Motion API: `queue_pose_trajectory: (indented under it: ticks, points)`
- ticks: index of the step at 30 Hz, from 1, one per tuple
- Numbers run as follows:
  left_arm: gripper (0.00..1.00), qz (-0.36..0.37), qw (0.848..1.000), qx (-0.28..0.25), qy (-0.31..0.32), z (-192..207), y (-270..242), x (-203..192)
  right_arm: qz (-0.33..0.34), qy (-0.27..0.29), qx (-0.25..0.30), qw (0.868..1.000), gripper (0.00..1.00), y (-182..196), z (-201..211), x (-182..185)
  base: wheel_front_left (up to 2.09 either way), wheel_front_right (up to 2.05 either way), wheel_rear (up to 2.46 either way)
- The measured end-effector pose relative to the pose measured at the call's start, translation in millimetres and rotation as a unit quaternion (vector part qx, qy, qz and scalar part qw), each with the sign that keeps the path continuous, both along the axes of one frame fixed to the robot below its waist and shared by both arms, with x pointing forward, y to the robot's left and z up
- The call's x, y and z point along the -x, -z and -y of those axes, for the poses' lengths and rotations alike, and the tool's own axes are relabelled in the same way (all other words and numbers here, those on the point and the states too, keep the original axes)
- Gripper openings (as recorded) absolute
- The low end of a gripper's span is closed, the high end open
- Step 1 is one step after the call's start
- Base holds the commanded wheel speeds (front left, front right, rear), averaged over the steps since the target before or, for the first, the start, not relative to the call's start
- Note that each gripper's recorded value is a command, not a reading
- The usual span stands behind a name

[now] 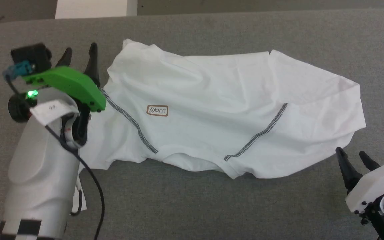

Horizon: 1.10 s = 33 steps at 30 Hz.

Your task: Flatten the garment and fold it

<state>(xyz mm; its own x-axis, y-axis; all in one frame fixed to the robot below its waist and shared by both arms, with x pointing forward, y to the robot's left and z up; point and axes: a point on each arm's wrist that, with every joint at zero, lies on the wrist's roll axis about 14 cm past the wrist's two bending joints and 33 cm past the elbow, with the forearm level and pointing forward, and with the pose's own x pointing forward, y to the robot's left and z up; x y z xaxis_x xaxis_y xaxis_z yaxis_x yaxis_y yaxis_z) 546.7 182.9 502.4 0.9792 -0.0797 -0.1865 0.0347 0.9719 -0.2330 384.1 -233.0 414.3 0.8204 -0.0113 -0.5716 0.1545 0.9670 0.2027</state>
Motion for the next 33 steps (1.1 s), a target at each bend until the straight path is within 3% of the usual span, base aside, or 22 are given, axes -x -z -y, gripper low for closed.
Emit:
queue_pose_trajectory:
  ticks: [9, 16, 27, 33]
  points:
    - [1.0, 0.09, 0.993, -0.005, -0.073, -38.3, -9.9, 98.0, 0.023, -0.027, -0.009, 0.999, 1.0, -18.1, -18.5, 6.8, 0.0, 0.0, 0.0]
    - [1.0, 0.102, 0.987, 0.006, -0.121, -50.0, -6.7, 149.3, -0.025, -0.049, 0.004, 0.998, 1.0, -15.4, -24.4, 23.2, 0.0, 0.0, 0.0]
    - [1.0, 0.088, 0.989, 0.01, -0.119, -46.7, 1.1, 156.5, -0.127, -0.113, 0.052, 0.984, 1.0, 2.3, -50.1, -5.2, 0.0, 0.0, 0.0]
    - [1.0, 0.07, 0.99, 0.007, -0.122, -49.0, 12.3, 157.0, -0.196, -0.142, 0.078, 0.967, 1.0, 34.9, -60.3, -1.5, 0.0, 0.0, 0.0]
